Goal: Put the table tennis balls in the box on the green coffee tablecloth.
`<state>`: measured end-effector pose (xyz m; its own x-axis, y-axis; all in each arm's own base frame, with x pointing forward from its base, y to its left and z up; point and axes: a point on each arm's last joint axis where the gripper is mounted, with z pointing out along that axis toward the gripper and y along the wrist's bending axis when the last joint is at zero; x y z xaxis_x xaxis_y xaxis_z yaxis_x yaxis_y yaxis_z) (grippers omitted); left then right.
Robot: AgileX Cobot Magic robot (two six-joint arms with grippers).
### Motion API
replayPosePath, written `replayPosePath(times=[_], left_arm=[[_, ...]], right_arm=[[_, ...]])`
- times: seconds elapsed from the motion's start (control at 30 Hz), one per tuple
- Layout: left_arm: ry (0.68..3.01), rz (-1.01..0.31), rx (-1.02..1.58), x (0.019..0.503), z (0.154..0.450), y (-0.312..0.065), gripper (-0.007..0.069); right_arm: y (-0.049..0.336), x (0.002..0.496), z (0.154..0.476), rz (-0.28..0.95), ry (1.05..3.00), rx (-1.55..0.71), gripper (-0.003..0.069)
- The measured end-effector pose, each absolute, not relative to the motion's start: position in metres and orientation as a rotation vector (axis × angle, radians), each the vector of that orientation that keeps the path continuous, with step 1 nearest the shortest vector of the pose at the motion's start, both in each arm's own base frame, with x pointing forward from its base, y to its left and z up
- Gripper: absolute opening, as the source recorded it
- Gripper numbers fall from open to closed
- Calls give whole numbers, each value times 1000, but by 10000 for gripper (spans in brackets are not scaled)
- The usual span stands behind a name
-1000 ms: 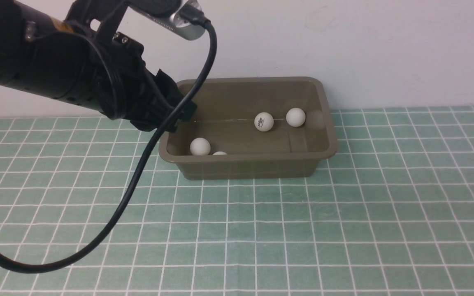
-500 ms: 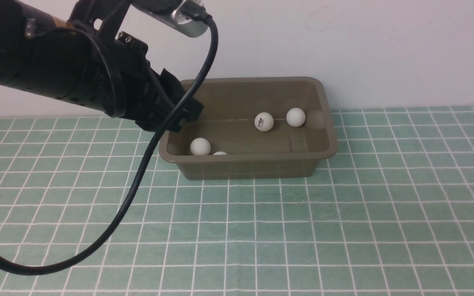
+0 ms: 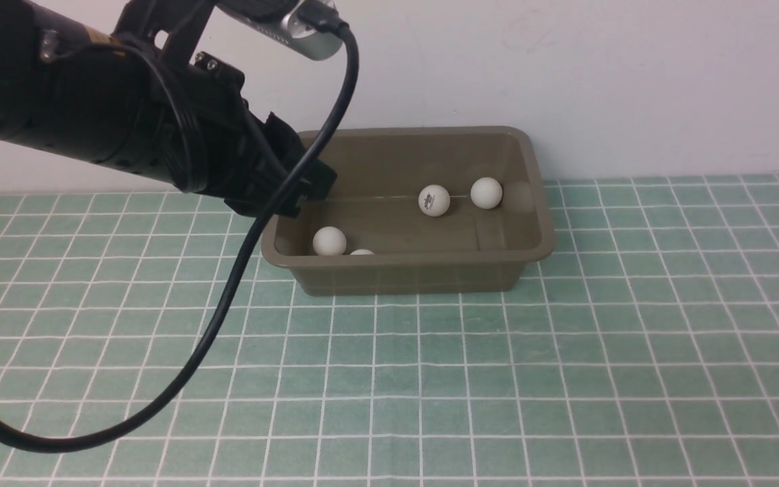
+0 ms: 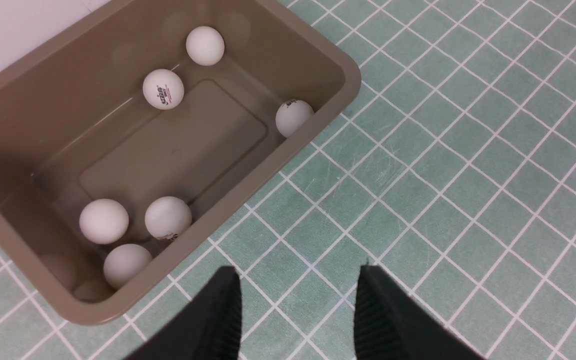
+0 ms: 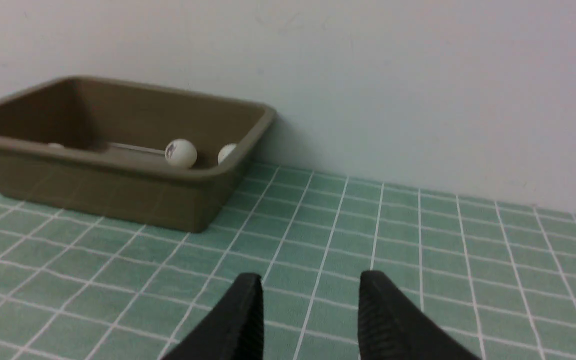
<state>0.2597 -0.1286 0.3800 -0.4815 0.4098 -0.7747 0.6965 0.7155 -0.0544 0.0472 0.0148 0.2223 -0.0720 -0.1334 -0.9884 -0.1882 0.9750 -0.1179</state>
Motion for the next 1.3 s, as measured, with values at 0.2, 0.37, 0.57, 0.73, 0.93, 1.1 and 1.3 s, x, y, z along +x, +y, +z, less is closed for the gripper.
replayPosePath(times=[0.2,0.37,0.57,0.73,0.93,1.1,1.3], left_arm=[[2134,-466,844,260,380,-129,288],[2128,-460,856,260,380,-129,288],[2116,-448,880,260,380,-129,288],[2116,-448,882,260,380,-129,288],[2136,-458,901,258,378,-129,288],[2132,-482,894,257,379,-130,288],[2044,-558,916,256,385,-136,288]], right_arm=[[14,52,192,34,1744,-270,255],[13,52,188,-35,1760,-321,255],[13,51,180,-33,1804,-342,255],[13,52,178,-37,1799,-337,255],[13,52,179,-29,1797,-330,255],[13,52,179,-18,1792,-319,255],[13,52,179,-17,1791,-318,255]])
